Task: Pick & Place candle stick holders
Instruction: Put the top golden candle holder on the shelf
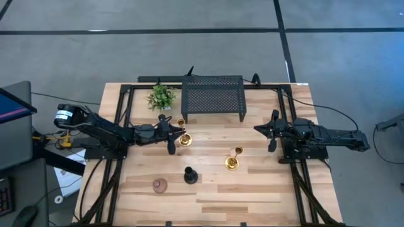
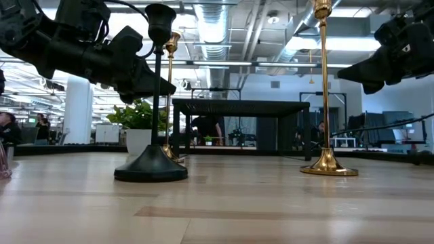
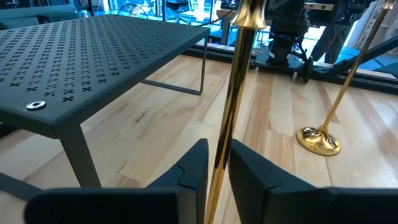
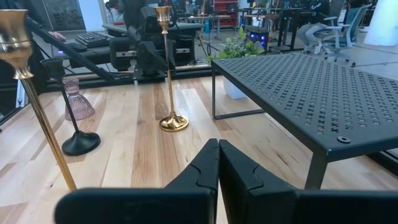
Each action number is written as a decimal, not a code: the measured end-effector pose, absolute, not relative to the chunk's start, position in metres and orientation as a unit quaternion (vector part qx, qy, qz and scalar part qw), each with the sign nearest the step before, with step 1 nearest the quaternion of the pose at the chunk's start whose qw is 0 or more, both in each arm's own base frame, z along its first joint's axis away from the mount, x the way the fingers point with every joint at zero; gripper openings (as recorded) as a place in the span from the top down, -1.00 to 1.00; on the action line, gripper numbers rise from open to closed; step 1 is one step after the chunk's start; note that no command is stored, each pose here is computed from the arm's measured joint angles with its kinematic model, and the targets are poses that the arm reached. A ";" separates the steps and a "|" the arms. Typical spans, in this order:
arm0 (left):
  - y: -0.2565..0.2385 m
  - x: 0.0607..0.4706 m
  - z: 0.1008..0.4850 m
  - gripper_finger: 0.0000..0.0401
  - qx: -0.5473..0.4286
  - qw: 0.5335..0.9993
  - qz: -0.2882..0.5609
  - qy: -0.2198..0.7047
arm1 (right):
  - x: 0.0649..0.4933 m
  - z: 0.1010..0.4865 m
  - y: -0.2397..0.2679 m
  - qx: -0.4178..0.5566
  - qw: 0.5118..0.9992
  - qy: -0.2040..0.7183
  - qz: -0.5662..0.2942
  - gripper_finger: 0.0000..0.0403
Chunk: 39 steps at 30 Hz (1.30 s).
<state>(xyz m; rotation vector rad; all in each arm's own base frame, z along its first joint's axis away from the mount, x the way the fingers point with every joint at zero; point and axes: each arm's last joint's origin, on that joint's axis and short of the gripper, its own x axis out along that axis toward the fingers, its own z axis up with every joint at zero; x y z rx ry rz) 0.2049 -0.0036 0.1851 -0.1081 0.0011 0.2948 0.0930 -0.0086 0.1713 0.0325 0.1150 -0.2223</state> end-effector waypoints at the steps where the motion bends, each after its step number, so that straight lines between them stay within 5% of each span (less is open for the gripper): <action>1: -0.004 0.205 0.185 0.74 -0.054 0.988 0.147 0.000 | 0.093 0.171 -0.009 0.016 0.992 0.057 -0.111 1.00; 9: -0.004 0.205 0.185 0.91 -0.052 0.988 0.147 0.000 | 0.093 0.171 -0.009 0.016 0.992 0.057 -0.111 1.00; 24: -0.013 0.202 0.194 0.92 -0.090 0.988 0.122 -0.012 | 0.093 0.174 -0.009 0.018 0.993 0.042 -0.110 1.00; 32: -0.014 0.216 0.248 0.92 -0.072 0.986 0.134 0.066 | 0.093 0.174 -0.009 0.018 0.993 0.043 -0.110 1.00; 39: -0.013 0.223 0.309 0.91 -0.010 0.990 0.131 0.044 | 0.093 0.174 -0.009 0.018 0.993 0.043 -0.110 1.00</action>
